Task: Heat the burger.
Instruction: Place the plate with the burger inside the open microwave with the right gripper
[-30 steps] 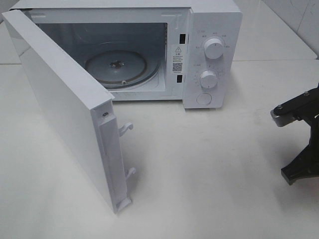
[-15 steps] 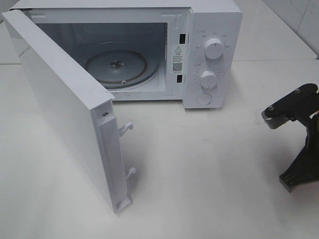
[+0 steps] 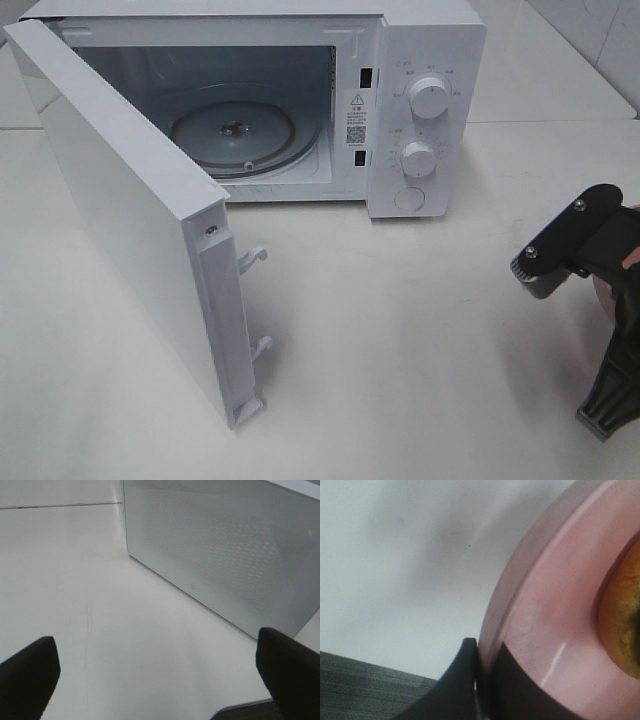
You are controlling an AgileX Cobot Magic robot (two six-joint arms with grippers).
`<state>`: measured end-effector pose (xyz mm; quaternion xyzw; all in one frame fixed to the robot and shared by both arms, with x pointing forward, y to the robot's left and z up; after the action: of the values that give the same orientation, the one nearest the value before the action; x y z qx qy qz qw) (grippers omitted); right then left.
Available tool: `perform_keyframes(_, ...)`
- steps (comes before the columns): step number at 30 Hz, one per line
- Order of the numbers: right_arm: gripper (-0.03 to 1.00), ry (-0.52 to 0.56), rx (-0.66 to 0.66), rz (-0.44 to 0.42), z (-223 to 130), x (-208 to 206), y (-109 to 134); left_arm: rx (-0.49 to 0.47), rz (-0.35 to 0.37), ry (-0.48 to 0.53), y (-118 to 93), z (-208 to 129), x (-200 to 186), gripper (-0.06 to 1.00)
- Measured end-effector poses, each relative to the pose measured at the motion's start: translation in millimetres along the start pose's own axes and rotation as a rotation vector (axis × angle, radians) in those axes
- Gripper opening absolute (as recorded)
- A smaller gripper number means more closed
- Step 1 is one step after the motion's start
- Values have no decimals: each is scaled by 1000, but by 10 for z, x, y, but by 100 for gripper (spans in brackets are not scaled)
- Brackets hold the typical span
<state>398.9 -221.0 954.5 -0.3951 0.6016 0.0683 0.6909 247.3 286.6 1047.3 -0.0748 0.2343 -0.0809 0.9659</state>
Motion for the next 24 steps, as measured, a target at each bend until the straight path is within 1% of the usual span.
perform_keyframes(2,3,-7,-21,-2,-37,-17,33,0,0,0,0,0,0,99)
perform_keyframes(6,3,-23,-109,-17,-125,-54,115,0,0,0,0,0,0,99)
perform_keyframes(7,3,-23,-109,-17,-125,-54,115,0,0,0,0,0,0,99)
perform_keyframes(9,3,-42,-174,-24,-154,-75,168,0,0,0,0,0,0,99)
perform_keyframes(10,3,-42,-174,-24,-154,-75,168,0,0,0,0,0,0,99)
perform_keyframes(11,3,-53,-219,-28,-165,-83,198,0,0,0,0,0,0,99)
perform_keyframes(12,3,-53,-219,-28,-165,-83,198,0,0,0,0,0,0,99)
perform_keyframes(13,3,-60,-266,-35,-170,-83,226,0,0,0,0,0,0,99)
perform_keyframes(15,3,-67,-284,-40,-168,-81,231,0,0,0,0,0,0,99)
perform_keyframes(17,3,-91,-336,-61,-139,-89,225,0,0,0,0,0,0,99)
perform_keyframes(18,3,-91,-336,-61,-139,-89,225,0,0,0,0,0,0,99)
perform_keyframes(19,3,-108,-371,-72,-119,-91,218,0,0,0,0,0,0,99)
perform_keyframes(20,3,-108,-371,-72,-119,-91,218,0,0,0,0,0,0,99)
perform_keyframes(21,3,-127,-412,-84,-95,-94,212,0,0,0,0,0,0,99)
perform_keyframes(23,3,-140,-432,-91,-79,-97,209,0,0,0,0,0,0,99)
perform_keyframes(24,3,-163,-466,-97,-52,-101,212,0,0,0,0,0,0,99)
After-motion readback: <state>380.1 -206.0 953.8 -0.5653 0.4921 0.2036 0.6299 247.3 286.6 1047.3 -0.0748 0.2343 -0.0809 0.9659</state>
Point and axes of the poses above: a point on each arm's last joint axis where the gripper is mounted, x pointing out along that axis toward the gripper, y along the wrist's bending axis when the last joint is at zero, z = x × y, the point moved 2 cm from there along x, pointing out along that axis toward the gripper, and after that the axes turned 7 degrees about -x, right-handed, at the moved point
